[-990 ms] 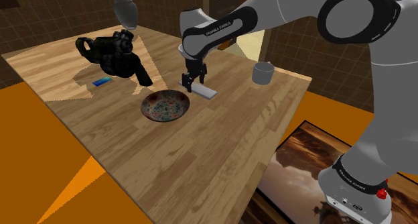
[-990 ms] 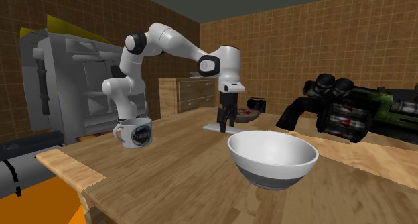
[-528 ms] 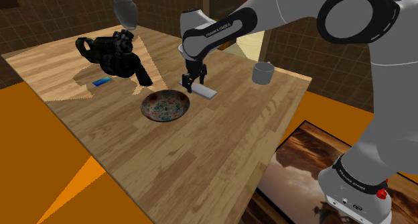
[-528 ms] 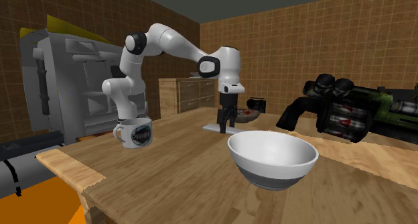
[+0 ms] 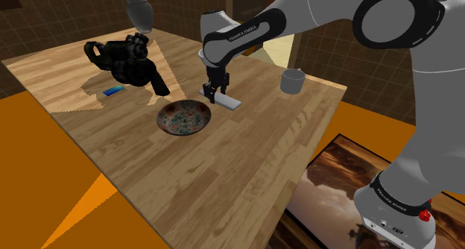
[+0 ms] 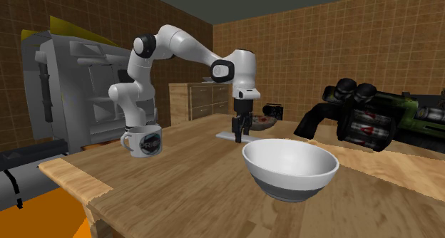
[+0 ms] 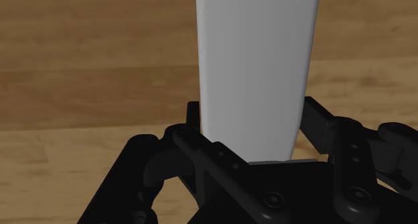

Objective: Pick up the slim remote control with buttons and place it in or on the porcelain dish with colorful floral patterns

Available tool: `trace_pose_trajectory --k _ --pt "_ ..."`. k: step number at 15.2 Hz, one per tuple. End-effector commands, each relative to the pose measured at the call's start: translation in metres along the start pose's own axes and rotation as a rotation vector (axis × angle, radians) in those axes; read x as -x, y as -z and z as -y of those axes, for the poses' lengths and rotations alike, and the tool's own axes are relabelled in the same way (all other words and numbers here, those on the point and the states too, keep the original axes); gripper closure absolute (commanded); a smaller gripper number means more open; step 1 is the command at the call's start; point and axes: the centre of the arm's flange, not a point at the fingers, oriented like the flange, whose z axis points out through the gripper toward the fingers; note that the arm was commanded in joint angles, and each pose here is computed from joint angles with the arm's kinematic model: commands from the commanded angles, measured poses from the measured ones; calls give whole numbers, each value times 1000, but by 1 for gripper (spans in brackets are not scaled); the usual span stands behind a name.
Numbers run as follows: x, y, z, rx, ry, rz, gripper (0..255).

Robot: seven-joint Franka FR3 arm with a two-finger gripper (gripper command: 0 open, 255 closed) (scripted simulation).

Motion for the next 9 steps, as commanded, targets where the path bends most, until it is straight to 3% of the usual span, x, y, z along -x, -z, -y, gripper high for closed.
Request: trace_pose_trajectory --k 1,9 --pt "0 0 0 0 0 0 255" --pt "0 37 0 0 0 0 255"
